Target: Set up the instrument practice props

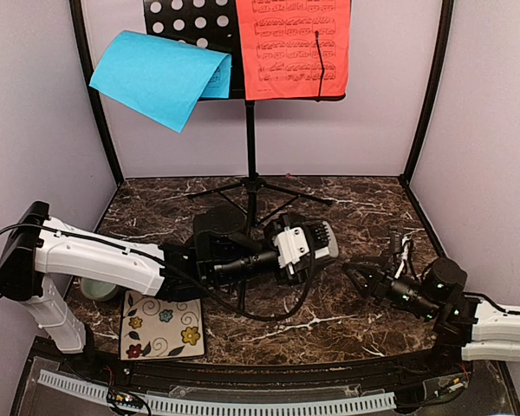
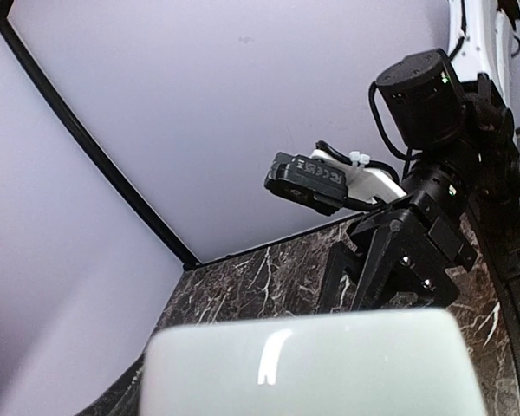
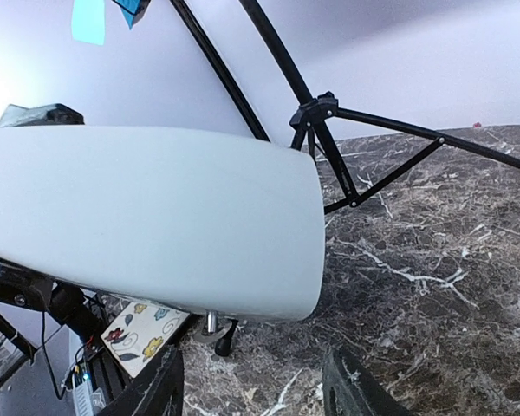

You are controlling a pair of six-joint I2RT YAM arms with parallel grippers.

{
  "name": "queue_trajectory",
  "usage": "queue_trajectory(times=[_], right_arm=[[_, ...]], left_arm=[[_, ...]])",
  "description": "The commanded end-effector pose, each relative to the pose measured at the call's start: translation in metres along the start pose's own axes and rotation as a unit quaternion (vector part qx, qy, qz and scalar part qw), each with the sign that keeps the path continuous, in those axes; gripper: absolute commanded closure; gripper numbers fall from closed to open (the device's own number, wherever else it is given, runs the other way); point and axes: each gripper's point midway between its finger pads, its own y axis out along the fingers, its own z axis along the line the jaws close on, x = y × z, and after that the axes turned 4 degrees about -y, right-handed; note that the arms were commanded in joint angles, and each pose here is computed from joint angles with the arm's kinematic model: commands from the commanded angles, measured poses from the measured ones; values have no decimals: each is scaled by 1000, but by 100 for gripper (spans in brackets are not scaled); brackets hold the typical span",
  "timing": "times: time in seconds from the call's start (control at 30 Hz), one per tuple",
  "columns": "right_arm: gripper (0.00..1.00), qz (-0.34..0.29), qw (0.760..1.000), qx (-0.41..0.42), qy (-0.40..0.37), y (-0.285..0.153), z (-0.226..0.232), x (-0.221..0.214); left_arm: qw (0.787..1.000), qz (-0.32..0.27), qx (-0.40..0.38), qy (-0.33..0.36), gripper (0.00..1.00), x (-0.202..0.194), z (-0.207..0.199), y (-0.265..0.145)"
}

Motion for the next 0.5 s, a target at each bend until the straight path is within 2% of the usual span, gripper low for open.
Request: queue_trajectory(times=[0.0,0.13,0.47], right_arm=[[46,7,999,22,-31,6,10,2],[47,16,998,40,-41,14,18,2],[43,22,992,112,-43,27,47,8]], left_arm=[[991,-63,58,102,88,58,28,-14],[990,-89,67,89,90,70,32,-23],[991,-128,24,37,93,88,22,-27]])
